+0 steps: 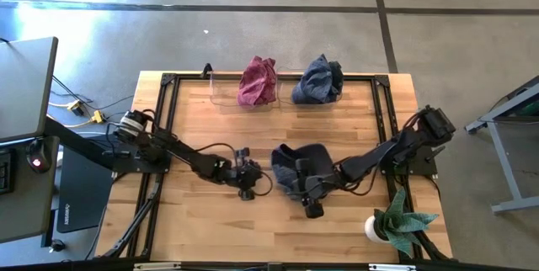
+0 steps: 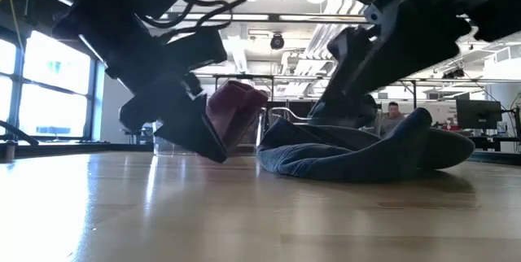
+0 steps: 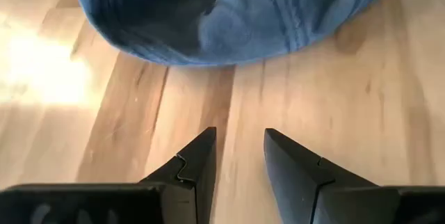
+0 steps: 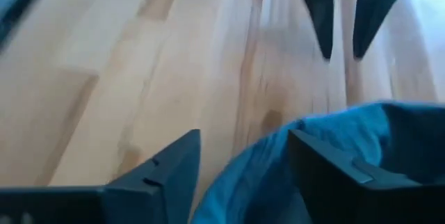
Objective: Pick & Place hat
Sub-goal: Put the blue cap into the right transparent bin
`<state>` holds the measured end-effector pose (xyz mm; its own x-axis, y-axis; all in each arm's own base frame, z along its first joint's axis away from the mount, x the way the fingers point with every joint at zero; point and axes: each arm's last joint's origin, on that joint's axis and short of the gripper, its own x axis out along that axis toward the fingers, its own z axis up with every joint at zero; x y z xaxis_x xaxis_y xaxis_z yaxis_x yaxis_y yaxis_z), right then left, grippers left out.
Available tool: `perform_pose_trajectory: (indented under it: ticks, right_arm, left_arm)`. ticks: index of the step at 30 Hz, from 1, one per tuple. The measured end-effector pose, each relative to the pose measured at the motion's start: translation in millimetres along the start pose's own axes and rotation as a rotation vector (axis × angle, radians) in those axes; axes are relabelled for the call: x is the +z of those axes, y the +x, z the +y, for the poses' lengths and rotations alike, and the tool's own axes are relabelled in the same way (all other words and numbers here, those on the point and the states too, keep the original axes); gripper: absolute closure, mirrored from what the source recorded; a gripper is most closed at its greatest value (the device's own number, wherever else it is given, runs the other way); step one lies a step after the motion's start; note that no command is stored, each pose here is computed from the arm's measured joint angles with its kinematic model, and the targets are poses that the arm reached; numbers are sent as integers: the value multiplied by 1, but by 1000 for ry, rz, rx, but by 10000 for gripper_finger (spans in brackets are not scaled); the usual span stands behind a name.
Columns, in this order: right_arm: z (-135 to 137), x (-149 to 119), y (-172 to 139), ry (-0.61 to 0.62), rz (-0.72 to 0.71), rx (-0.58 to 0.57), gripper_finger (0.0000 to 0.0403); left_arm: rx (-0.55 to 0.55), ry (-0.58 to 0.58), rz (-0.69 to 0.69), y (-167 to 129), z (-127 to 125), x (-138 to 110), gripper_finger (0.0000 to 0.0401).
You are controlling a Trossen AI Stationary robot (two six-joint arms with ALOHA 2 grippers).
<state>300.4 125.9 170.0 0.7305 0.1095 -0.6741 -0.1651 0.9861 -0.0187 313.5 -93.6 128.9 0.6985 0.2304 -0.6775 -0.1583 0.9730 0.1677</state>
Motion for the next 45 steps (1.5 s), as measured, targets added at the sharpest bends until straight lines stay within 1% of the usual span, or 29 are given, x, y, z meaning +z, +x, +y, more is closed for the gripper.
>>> perform_pose_trajectory:
  ticks: [3,8,12,14,16,18,20,22,23,25,27,29,32,33,35,38,40,43,45]
  right_arm:
    - [5,3,5,-20,69,-3,172]
    - [10,1,23,-33,233,-24,170]
    - [11,-10,40,-66,405,-64,183]
    - [12,-11,45,-59,439,-87,199]
    - [12,-12,48,-48,457,-111,226]
    - [12,-12,48,-40,458,-115,266]
    - [14,-11,43,-50,451,-107,319]
    - [17,-11,36,-98,449,-111,375]
    - [20,-11,32,-136,438,-116,388]
    - [26,-7,23,-181,366,-124,385]
    - [30,-8,15,-183,298,-122,378]
    - [33,-13,9,-182,247,-99,388]
    - [35,-18,7,-196,152,-72,396]
    - [36,-20,6,-198,127,-69,393]
    - [36,-24,6,-197,117,-62,389]
    - [36,-25,6,-205,120,-59,397]
    - [37,-24,6,-214,118,-56,397]
    - [40,-19,4,-219,101,-48,392]
    - [43,-15,1,-227,103,-44,397]
  left_arm:
    - [-8,-30,-49,1,1,-2,284]
    - [9,-32,-69,1,1,-3,284]
    - [10,-34,-73,1,1,-2,284]
    - [5,-37,-79,1,1,-1,284]
    - [0,-41,-91,1,1,0,284]
    - [-27,-21,-110,1,0,2,284]
    - [-77,15,-139,0,-3,6,284]
    - [-139,65,-195,-3,-9,11,284]
    - [-162,99,-228,-5,-12,13,284]
    - [-203,164,-301,-9,-18,18,284]
    - [-234,226,-364,-13,-23,24,284]
    - [-253,259,-404,-15,-25,32,284]
    - [-246,229,-450,-15,-18,53,284]
    - [-259,220,-459,-12,-15,59,284]
    - [-309,201,-461,2,-10,69,287]
    - [-353,179,-378,28,-6,69,301]
    - [-360,148,-342,45,-5,73,315]
    - [-350,112,-206,73,-5,63,341]
    - [-378,114,-163,85,-8,62,357]
